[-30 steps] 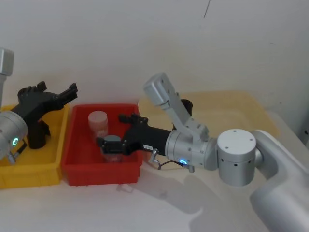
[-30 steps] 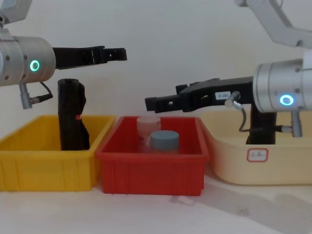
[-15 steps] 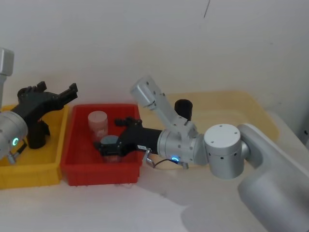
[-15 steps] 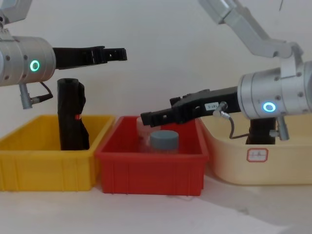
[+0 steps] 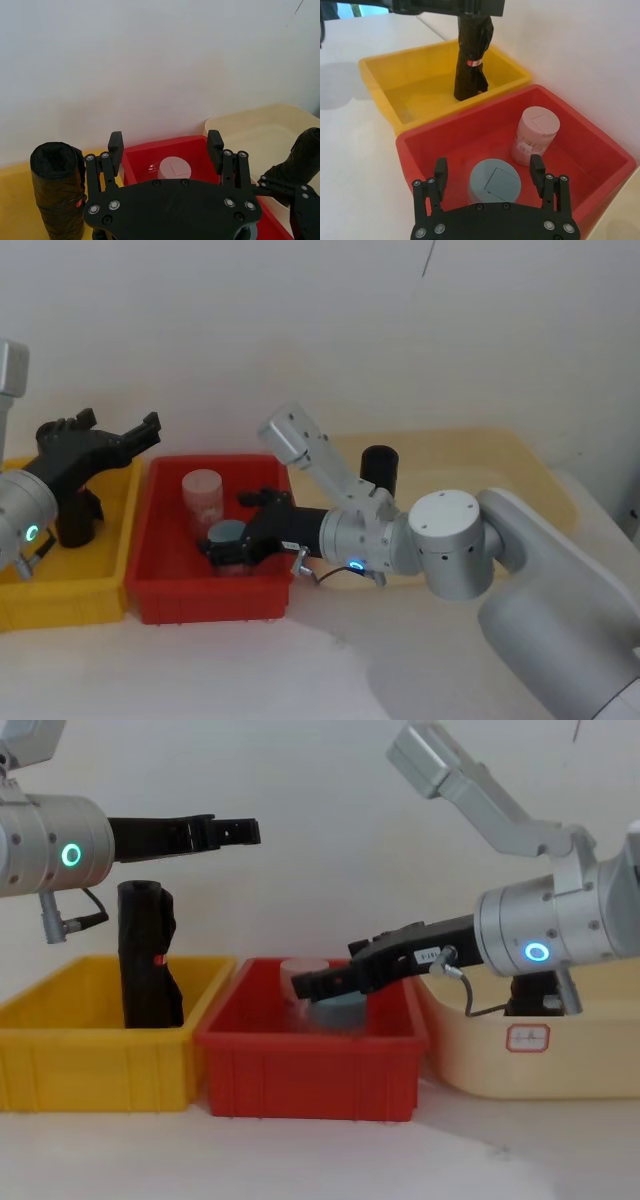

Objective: Pick up the garbage bag with the one hand and transfer it to the other hand.

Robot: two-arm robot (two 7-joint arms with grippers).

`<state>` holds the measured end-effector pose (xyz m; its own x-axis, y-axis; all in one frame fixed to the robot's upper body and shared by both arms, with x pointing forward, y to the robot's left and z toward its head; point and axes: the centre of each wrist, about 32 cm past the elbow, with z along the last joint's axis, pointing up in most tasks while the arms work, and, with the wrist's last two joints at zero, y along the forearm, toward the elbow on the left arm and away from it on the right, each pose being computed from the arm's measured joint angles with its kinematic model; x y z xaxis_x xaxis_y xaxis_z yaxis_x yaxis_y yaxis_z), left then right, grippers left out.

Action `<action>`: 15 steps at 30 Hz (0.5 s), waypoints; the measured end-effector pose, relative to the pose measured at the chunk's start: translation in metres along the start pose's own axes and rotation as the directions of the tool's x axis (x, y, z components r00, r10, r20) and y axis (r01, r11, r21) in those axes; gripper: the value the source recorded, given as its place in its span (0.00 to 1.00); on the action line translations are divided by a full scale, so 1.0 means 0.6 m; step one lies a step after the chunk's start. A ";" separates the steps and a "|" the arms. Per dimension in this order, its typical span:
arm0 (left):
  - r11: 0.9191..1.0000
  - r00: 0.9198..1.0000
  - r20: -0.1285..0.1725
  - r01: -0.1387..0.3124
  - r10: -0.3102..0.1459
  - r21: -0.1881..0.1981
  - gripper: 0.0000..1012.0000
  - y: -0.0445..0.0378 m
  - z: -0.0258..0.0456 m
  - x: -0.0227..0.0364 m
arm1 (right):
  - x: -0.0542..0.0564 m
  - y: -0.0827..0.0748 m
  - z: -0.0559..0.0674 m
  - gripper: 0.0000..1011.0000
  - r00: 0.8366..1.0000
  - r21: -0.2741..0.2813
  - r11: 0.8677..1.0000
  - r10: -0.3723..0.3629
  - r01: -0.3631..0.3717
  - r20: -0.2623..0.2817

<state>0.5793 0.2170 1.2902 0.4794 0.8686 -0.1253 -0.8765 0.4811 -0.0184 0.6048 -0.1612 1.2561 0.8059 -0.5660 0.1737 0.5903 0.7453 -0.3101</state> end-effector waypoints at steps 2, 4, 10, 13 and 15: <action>1.000 1.000 0.000 0.000 0.000 0.000 0.99 0.000 0.000 0.0000 | 0.003 0.003 -0.001 0.99 1.000 -0.008 1.000 -0.001 0.001 0.002; 1.000 1.000 0.000 0.000 0.000 0.000 0.99 0.000 0.000 0.0000 | 0.004 0.004 -0.002 0.99 1.000 -0.014 1.000 -0.002 0.002 0.002; 1.000 1.000 0.000 0.000 0.000 0.000 0.99 0.000 0.000 0.0000 | 0.010 0.012 -0.007 0.99 1.000 -0.036 0.999 -0.001 0.001 0.006; 1.000 1.000 0.000 0.000 0.000 0.000 0.99 0.000 0.000 0.0000 | 0.011 0.014 -0.008 0.99 1.000 -0.042 0.999 0.002 -0.001 0.008; 1.000 1.000 0.000 0.000 0.000 0.000 0.99 0.000 0.000 0.0000 | 0.013 0.016 -0.009 0.99 1.000 -0.046 0.999 0.003 -0.003 0.008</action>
<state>0.5793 0.2170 1.2902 0.4795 0.8686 -0.1253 -0.8765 0.4811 -0.0184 0.6163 -0.1605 1.2494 0.8081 -0.5607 0.1806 0.5853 0.7297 -0.3536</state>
